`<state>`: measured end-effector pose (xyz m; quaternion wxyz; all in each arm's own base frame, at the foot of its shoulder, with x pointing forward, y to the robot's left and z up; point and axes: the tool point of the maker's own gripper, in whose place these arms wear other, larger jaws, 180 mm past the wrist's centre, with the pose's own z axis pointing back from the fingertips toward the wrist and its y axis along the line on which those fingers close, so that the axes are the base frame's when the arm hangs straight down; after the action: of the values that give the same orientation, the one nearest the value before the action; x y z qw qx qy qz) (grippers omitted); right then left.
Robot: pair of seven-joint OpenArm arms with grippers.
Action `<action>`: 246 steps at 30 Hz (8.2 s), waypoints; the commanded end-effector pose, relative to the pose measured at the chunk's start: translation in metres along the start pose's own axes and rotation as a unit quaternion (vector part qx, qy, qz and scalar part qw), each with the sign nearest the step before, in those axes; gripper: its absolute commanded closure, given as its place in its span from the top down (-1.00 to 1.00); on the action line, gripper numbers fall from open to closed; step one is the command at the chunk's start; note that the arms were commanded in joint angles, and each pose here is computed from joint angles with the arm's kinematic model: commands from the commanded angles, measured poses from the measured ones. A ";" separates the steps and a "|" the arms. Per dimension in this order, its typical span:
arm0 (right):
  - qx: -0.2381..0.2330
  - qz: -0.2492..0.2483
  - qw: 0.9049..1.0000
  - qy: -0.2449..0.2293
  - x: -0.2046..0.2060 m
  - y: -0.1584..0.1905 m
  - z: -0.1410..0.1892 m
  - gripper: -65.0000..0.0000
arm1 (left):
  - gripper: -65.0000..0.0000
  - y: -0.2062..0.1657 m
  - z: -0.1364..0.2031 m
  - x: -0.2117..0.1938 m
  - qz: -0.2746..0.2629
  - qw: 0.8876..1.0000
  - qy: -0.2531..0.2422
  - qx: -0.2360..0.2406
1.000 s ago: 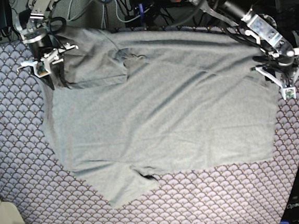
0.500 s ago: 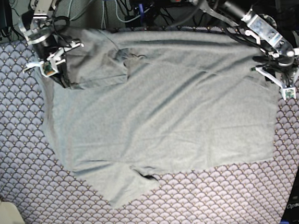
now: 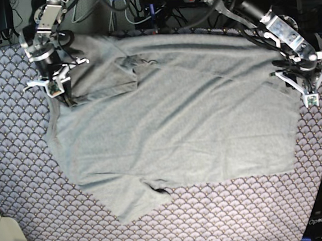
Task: Fold the T-shirt properly
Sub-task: 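Slide both grippers along the shirt sides toward the hem, then lower both grippers onto the shirt's side edges midway and grasp, then lift both grasped edges and fold them over toward the shoulder fold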
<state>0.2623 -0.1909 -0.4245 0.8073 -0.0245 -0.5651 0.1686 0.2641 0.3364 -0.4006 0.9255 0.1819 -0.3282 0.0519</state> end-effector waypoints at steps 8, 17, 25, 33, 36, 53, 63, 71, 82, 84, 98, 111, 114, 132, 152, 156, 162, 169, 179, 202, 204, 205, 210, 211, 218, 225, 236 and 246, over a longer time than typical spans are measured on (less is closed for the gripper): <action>-0.030 0.025 0.998 -0.039 0.025 -0.038 -0.006 -1.00 | -0.33 0.010 0.003 0.019 0.002 1.000 -0.027 0.014; -0.032 0.031 0.998 -0.040 0.027 -0.044 -0.007 -1.00 | -0.33 0.012 0.003 0.021 0.002 0.999 -0.028 0.015; -0.031 0.030 0.999 -0.033 0.021 -0.042 -0.002 -0.85 | -0.30 0.021 0.011 0.032 0.002 0.998 -0.046 0.031; -0.058 0.024 0.997 -0.033 0.019 -0.059 0.006 -0.73 | 0.20 0.029 0.022 0.046 0.001 0.997 -0.067 0.047; -0.069 0.011 0.996 -0.051 0.026 -0.064 0.007 -0.72 | 0.20 0.029 0.022 0.050 0.003 0.996 -0.072 0.047; -0.127 -0.020 0.971 -0.203 0.146 -0.111 -0.040 -0.72 | 0.21 -0.002 -0.015 0.118 0.010 0.997 -0.079 0.003; -0.073 -0.053 0.993 -0.074 0.152 -0.119 -0.141 -0.72 | 0.20 -0.042 -0.034 0.197 -0.022 0.992 -0.108 -0.061; 0.015 -0.078 0.997 -0.016 0.121 -0.080 -0.176 -0.72 | 0.21 -0.063 -0.054 0.222 -0.032 0.987 -0.126 -0.099; 0.053 -0.107 0.993 0.009 0.119 -0.090 -0.195 -0.72 | 0.21 -0.049 -0.096 0.211 0.047 0.985 -0.136 -0.094; 0.052 -0.109 0.993 0.012 0.116 -0.095 -0.194 -0.71 | 0.21 -0.050 -0.102 0.202 0.052 0.985 -0.134 -0.096; 0.054 -0.114 0.992 0.020 0.092 -0.089 -0.185 -0.71 | 0.21 -0.036 -0.118 0.182 0.081 0.984 -0.146 -0.065; 0.049 -0.111 0.991 0.050 0.058 -0.089 -0.169 -0.71 | 0.21 -0.027 -0.123 0.173 0.091 0.984 -0.149 -0.033; 0.027 -0.091 0.994 0.045 0.056 -0.102 -0.159 -0.71 | 0.21 -0.032 -0.124 0.169 0.092 0.983 -0.154 -0.038; -0.008 -0.050 0.999 -0.001 0.086 -0.095 -0.147 -0.73 | 0.09 -0.050 -0.130 0.145 0.097 0.984 -0.141 -0.056; -0.005 -0.051 0.999 0.005 0.079 -0.092 -0.144 -0.72 | -1.00 -0.048 -0.130 0.147 0.097 0.984 -0.143 -0.053; -0.004 -0.055 0.999 -0.002 0.092 -0.096 -0.152 -0.72 | -1.00 -0.047 -0.130 0.149 0.097 0.983 -0.144 -0.052; 0.006 -0.070 0.998 0.004 0.095 -0.110 -0.165 -0.72 | -1.00 -0.050 -0.129 0.150 0.098 0.983 -0.145 -0.054; 0.008 -0.081 0.997 0.004 0.100 -0.125 -0.170 -0.72 | -1.00 -0.050 -0.129 0.150 0.098 0.983 -0.145 -0.054; -0.028 -0.072 0.997 0.008 0.096 -0.137 -0.170 -0.34 | -1.00 -0.048 -0.129 0.149 0.098 0.983 -0.145 -0.053; 0.017 -0.112 0.992 0.051 0.061 -0.103 -0.175 0.17 | -1.00 -0.048 -0.130 0.149 0.097 0.983 -0.144 -0.053; 0.016 -0.111 0.992 0.049 0.062 -0.105 -0.175 0.17 | -1.00 -0.047 -0.130 0.149 0.097 0.983 -0.144 -0.052; 0.016 -0.111 0.992 0.049 0.062 -0.105 -0.175 0.16 | -1.00 -0.047 -0.130 0.149 0.097 0.983 -0.144 -0.052; 0.016 -0.111 0.992 0.049 0.062 -0.105 -0.175 -0.26 | -1.00 -0.048 -0.130 0.149 0.097 0.983 -0.144 -0.053; 0.016 -0.111 0.992 0.050 0.061 -0.104 -0.175 -0.40 | -1.00 -0.048 -0.130 0.149 0.097 0.983 -0.144 -0.053; 0.008 -0.109 0.993 0.040 0.064 -0.113 -0.173 -1.00 | -1.00 -0.049 -0.130 0.149 0.097 0.983 -0.144 -0.054; -0.022 -0.086 0.996 -0.027 0.068 -0.133 -0.151 -1.00 | -1.00 -0.050 -0.130 0.141 0.096 0.984 -0.139 -0.057; -0.028 -0.069 0.996 -0.046 0.062 -0.127 -0.136 -1.00 | -1.00 -0.042 -0.128 0.153 0.092 0.986 -0.133 -0.050; 0.005 -0.083 0.995 -0.059 0.071 -0.113 -0.137 -1.00 | -1.00 -0.040 -0.065 0.193 0.037 0.983 -0.176 -0.040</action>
<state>0.4219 -0.2437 -0.4131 0.8107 0.0481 -0.5726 0.1117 0.4482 0.3100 -0.3657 0.8767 0.1278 -0.4622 0.0374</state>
